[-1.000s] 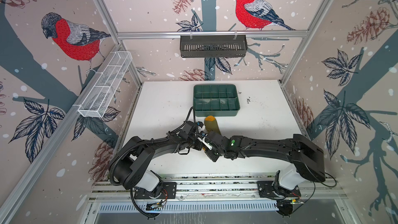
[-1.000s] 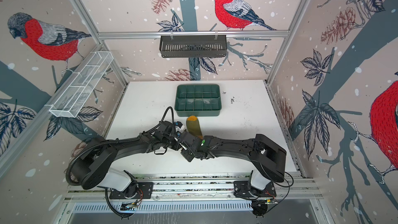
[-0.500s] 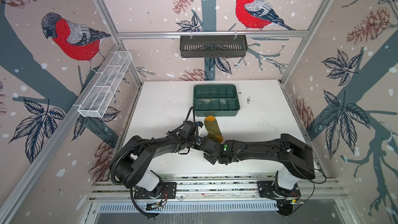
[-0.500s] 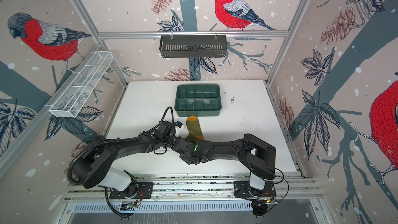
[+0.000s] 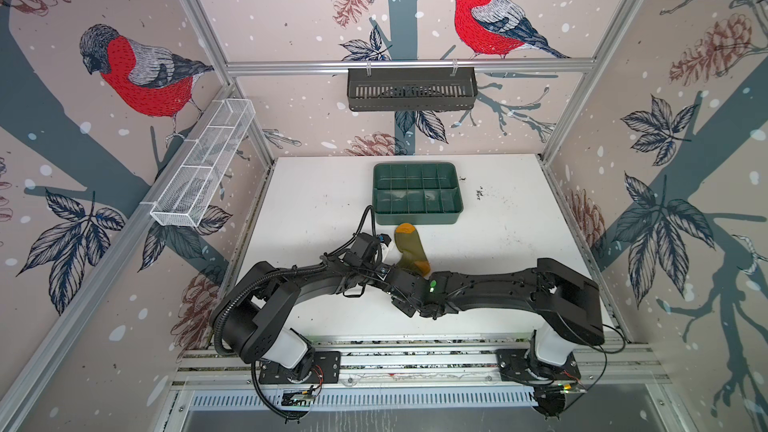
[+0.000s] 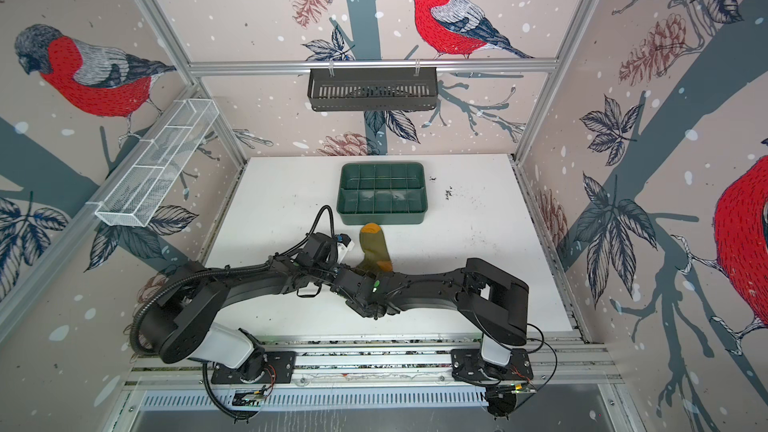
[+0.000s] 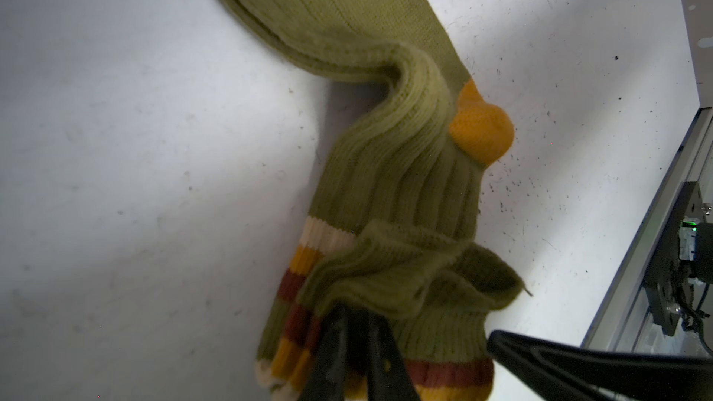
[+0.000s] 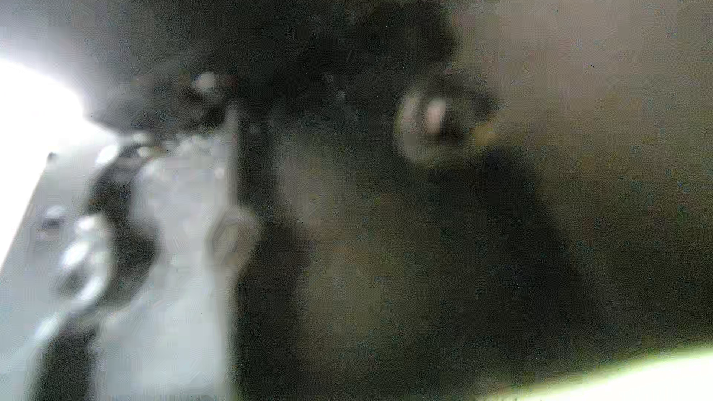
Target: Roll the socks
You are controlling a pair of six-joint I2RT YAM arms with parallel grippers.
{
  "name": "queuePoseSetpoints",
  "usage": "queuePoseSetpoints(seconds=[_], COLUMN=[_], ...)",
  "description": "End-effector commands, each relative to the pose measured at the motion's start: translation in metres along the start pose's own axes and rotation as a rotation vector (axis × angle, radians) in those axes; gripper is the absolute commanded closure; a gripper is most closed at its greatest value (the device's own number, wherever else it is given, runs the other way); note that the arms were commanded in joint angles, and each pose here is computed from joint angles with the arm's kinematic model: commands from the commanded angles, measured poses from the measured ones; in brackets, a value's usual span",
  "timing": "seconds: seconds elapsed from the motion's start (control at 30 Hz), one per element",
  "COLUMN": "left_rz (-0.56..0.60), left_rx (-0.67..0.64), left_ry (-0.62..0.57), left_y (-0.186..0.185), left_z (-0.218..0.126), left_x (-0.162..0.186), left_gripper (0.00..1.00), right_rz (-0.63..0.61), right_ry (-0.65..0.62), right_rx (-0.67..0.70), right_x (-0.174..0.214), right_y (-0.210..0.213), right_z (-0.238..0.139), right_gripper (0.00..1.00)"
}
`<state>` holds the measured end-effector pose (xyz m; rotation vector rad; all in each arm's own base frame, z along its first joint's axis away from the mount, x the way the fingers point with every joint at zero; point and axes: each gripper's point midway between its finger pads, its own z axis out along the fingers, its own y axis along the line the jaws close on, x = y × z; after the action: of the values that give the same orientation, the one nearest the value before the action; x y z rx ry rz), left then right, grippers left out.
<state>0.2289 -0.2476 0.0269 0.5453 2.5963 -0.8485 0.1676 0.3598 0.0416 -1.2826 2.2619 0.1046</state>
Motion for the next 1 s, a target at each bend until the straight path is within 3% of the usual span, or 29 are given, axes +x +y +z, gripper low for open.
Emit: queuePoseSetpoints(seconds=[0.0,0.73,0.83,0.97], left_rz=[0.007,0.008,0.009,0.005], left_rx=[0.037,0.051,0.046,0.031], left_ry=[0.008,0.013,0.019,0.033], left_y=[-0.008,-0.011,-0.01,-0.006], left_z=[-0.001,-0.001,0.0,0.0], left_x=[0.001,0.001,0.003,0.007], left_gripper=[0.85,0.86,0.86,0.86], right_rz=[-0.088,-0.172,-0.083,0.146], right_ry=[0.033,0.109,0.057,-0.126], right_rx=[-0.107,-0.18,-0.222,-0.365], right_x=[0.008,0.035,0.021,-0.021], right_y=[0.023,0.053,0.046,0.014], right_z=[0.005,0.024,0.014,-0.029], right_gripper=[0.57,0.57,0.56,0.56])
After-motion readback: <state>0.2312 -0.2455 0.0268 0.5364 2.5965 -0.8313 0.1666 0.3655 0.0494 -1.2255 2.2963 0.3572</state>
